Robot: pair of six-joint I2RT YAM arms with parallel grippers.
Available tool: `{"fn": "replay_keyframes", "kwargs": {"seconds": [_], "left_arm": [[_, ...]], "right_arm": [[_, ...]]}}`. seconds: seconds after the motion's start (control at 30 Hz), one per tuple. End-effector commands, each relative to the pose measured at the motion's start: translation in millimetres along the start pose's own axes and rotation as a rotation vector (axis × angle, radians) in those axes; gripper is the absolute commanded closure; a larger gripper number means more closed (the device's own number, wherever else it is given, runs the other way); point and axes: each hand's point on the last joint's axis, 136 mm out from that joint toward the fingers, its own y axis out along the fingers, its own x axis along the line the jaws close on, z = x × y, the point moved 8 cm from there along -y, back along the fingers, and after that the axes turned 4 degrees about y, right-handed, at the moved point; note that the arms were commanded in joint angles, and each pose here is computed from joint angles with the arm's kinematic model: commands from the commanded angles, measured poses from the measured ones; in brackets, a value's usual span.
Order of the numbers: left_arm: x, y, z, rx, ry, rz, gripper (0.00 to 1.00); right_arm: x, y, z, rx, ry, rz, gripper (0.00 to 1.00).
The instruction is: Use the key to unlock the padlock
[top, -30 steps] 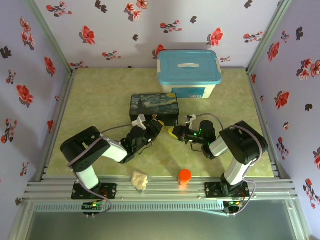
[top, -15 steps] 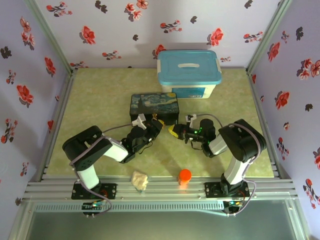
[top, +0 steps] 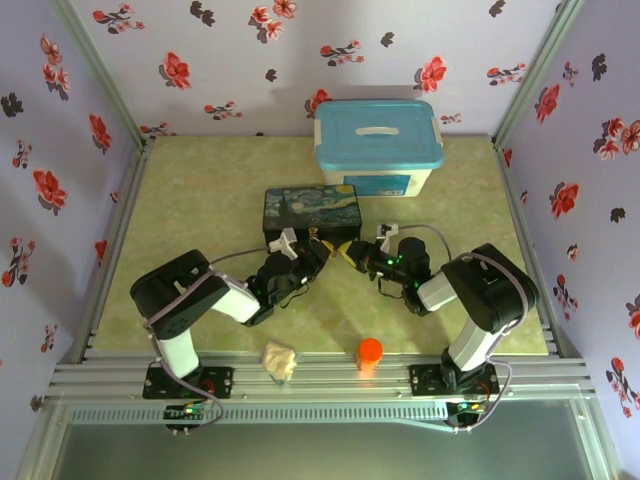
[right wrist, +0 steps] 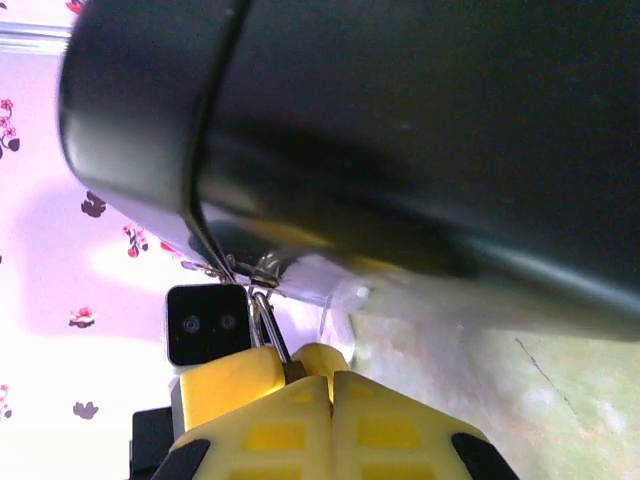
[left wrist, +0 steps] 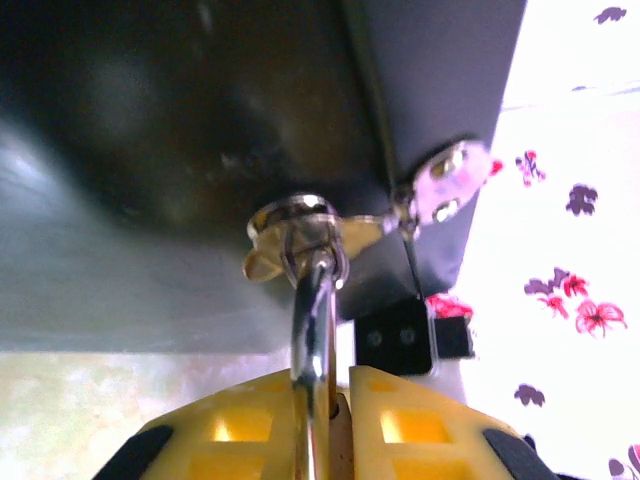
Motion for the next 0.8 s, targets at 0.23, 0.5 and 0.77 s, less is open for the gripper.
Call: {"fn": "replay_keyframes", "kwargs": {"seconds": [0.23,0.5,0.77], "left_arm": [[-7,3,18,0.062,0.021,0.031,0.98],[26,6,24,0.068,0.058,-0.115,0.98],[36,24,29,0.099,0.097,-0.181,0.97]], "right_arm": [[-4,-19,24,-0.091,-0.012,-0.020,1.00],[-16,-33,26,-0.119,-0.094,0.184,1.00],[-13,-53,18,-0.146,-0.219,0.394,1.00]]}}
